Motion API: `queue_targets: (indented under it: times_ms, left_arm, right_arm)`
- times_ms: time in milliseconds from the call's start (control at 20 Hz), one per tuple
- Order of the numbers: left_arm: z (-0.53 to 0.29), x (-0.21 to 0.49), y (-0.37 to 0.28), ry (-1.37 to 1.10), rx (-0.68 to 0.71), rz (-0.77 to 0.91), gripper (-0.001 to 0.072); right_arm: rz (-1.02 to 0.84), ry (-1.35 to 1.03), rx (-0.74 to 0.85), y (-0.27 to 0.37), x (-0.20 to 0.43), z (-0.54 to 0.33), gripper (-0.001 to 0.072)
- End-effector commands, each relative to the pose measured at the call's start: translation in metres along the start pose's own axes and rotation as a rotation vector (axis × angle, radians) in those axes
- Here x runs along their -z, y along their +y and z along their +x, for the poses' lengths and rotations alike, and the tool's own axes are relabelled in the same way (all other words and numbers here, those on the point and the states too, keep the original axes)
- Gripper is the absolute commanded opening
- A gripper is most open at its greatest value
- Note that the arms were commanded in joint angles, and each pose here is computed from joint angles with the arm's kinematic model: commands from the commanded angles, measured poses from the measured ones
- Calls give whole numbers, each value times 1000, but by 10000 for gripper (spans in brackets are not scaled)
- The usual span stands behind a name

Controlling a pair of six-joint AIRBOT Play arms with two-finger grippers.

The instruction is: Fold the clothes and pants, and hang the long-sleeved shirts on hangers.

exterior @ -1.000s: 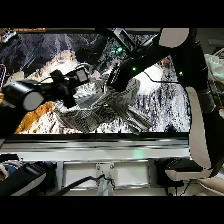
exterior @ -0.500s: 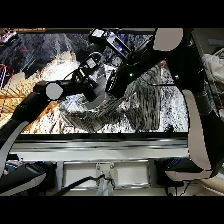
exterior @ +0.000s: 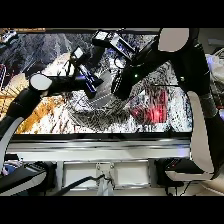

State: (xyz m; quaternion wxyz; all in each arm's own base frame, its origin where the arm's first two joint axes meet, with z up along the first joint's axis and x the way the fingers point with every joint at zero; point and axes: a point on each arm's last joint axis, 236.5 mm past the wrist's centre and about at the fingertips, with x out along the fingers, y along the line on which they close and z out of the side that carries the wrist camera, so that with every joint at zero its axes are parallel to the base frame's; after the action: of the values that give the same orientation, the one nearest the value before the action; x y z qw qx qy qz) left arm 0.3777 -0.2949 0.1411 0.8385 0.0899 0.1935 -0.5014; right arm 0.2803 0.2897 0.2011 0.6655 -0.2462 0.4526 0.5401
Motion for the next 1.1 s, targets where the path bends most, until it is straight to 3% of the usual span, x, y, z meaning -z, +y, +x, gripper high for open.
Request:
queue_targets:
  times_ms: [0, 50, 200, 400, 700, 950, 1050]
  left_arm:
    - [-13, -8, -14, -52, 117, -14, 14]
    - [-14, -6, -18, -46, 138, -7, 15]
    - [-15, -4, -22, -43, 158, 23, 14]
    - [-15, -8, -23, -80, 184, 48, 14]
    - [-6, -9, -20, -292, 444, -196, 13]
    - [32, 32, -11, -269, 496, -343, 12]
    - [40, 43, -8, -260, 499, -377, 12]
  right_arm:
    - [-6, -7, -5, 3, -1, -2, 27]
    - [-10, -16, -21, 7, -3, -2, 28]
    - [-20, -49, -52, 15, -11, -4, 170]
    - [-23, -62, -53, 17, -13, -5, 173]
    - [0, -65, -52, 17, -14, -6, 172]
    - [91, -84, -42, 15, -18, -8, 171]
    - [135, -146, 54, -3, -28, -17, 171]
